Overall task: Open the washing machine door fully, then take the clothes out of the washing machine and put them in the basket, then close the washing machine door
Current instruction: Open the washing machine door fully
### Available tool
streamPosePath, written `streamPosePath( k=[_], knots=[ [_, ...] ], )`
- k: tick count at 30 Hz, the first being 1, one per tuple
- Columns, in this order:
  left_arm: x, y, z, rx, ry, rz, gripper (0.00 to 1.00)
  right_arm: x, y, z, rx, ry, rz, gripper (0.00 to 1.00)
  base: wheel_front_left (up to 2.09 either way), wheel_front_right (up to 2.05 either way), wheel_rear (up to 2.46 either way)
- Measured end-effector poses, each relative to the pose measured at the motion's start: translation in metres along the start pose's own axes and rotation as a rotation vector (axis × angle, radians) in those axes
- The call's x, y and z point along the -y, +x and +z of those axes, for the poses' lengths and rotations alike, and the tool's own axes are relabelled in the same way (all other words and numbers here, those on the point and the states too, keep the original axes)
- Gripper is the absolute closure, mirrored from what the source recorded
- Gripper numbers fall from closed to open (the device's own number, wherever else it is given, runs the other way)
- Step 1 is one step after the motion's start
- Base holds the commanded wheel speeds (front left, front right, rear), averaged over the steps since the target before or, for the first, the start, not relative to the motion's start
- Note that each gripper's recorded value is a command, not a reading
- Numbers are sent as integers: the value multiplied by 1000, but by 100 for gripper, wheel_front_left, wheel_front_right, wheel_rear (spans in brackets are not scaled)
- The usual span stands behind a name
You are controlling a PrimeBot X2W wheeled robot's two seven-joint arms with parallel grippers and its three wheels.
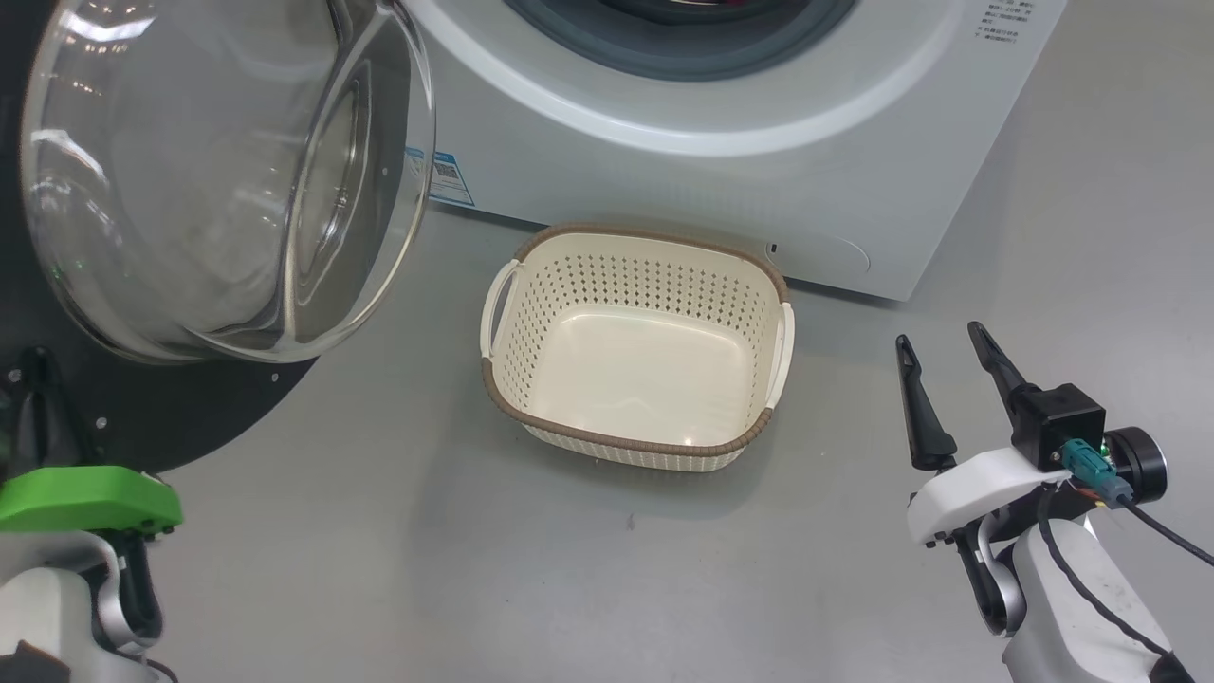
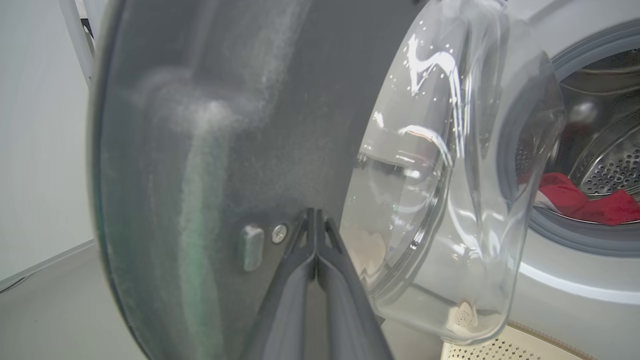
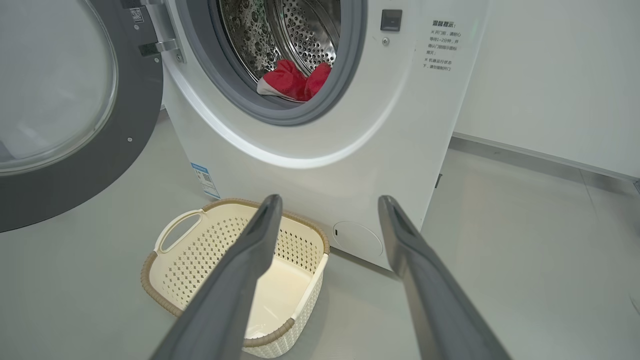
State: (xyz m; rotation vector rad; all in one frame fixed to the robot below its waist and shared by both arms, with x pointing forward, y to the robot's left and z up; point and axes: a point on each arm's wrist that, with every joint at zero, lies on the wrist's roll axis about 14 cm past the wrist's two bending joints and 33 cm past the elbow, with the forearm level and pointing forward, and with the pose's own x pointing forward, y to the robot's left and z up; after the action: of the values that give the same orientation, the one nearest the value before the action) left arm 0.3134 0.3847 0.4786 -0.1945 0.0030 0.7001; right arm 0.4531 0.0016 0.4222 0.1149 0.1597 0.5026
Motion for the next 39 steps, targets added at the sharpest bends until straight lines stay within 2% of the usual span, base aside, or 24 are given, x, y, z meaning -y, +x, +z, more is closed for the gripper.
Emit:
streamPosePath(
  k=[9, 14, 19, 28, 31, 33, 34, 35, 36, 39],
  knots=[
    [-29, 20, 4, -4, 43, 79, 100, 7, 6, -1, 4, 0, -6, 0, 0, 0, 0],
    [-32, 28, 2, -12, 54, 100, 100, 15, 7, 0, 8, 2, -26, 0, 0, 0, 0],
    [-21, 31, 1, -11, 73, 72, 100, 20, 5, 0, 8, 5, -41, 0, 0, 0, 0],
    [8, 25, 8, 29, 14, 22, 100, 25, 0, 11, 31, 1, -67, 0, 0, 0, 0],
    [23, 18, 8, 36, 14, -32, 100, 26, -3, 16, 42, -1, -74, 0, 0, 0, 0],
    [37, 12, 7, 39, 20, -89, 70, 26, -5, 20, 51, -3, -78, 0, 0, 0, 0],
    [45, 8, 6, 41, 23, -119, 50, 26, -6, 22, 55, -3, -78, 0, 0, 0, 0],
    [52, 5, 5, 41, 15, -139, 10, 26, -7, 24, 58, -4, -79, 0, 0, 0, 0],
    [59, 1, 3, 38, 11, -163, 0, 26, -8, 25, 62, -4, -79, 0, 0, 0, 0],
    [75, -10, -7, 13, -7, -222, 0, 29, -14, 29, 69, -5, -93, 0, 0, 0, 0]
  ],
)
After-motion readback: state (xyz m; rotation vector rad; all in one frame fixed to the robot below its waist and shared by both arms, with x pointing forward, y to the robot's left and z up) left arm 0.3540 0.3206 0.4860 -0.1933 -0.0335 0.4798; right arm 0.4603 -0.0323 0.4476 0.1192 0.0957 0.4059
